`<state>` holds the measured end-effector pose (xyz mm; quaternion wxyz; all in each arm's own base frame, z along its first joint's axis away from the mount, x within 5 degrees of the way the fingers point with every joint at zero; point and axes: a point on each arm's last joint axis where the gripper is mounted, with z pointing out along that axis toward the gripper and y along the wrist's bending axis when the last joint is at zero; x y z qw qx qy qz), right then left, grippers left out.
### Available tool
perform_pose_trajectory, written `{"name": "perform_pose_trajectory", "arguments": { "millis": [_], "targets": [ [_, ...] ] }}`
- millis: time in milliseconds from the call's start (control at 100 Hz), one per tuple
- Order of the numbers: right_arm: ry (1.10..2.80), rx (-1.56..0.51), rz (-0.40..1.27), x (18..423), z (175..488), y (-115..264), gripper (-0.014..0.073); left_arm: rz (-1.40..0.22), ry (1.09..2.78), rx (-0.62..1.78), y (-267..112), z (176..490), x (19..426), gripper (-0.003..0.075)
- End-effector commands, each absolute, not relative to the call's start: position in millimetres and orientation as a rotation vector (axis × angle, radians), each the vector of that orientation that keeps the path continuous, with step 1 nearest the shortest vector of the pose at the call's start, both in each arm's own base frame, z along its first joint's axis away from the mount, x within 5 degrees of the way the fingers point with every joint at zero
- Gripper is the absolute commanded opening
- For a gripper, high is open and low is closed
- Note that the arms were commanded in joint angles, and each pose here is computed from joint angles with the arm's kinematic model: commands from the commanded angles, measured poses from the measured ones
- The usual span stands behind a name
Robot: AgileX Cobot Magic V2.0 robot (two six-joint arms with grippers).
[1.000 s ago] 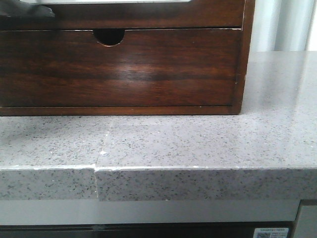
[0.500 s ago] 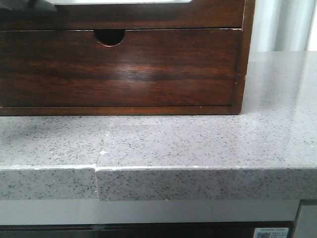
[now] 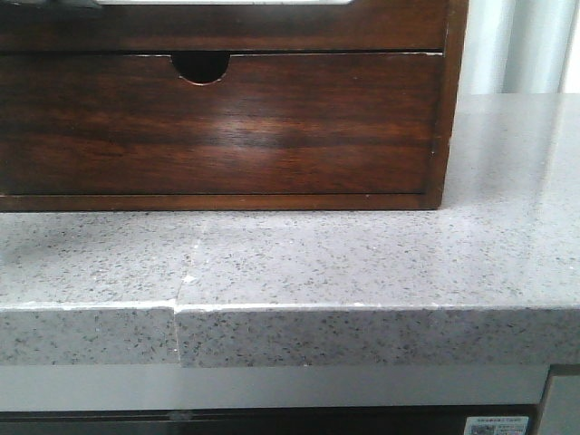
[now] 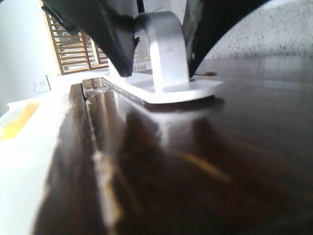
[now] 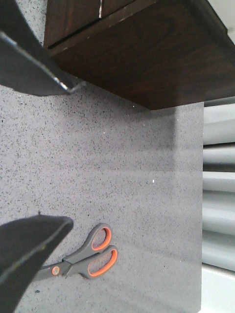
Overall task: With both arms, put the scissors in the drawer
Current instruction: 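Pull the drawer open toward the robot with the left gripper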
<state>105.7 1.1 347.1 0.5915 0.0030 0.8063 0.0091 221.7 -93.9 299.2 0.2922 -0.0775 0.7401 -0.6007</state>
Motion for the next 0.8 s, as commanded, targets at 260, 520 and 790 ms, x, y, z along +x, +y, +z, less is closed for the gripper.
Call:
{"name": "perform_pose_trajectory", "arguments": {
  "millis": [260,520,790],
  "targets": [
    [1.785,0.009,0.022,108,363,1,0.0461,-1.559,1.904,0.177,-95,307,149,-0.002],
    [1.785,0.009,0.022,108,363,1,0.0461,-1.527,1.824,0.243,-91,312,117,-0.002],
    [1.785,0.009,0.022,108,363,1,0.0461,-1.517,1.834,0.214,-90,313,115,-0.0012]
  ]
}}
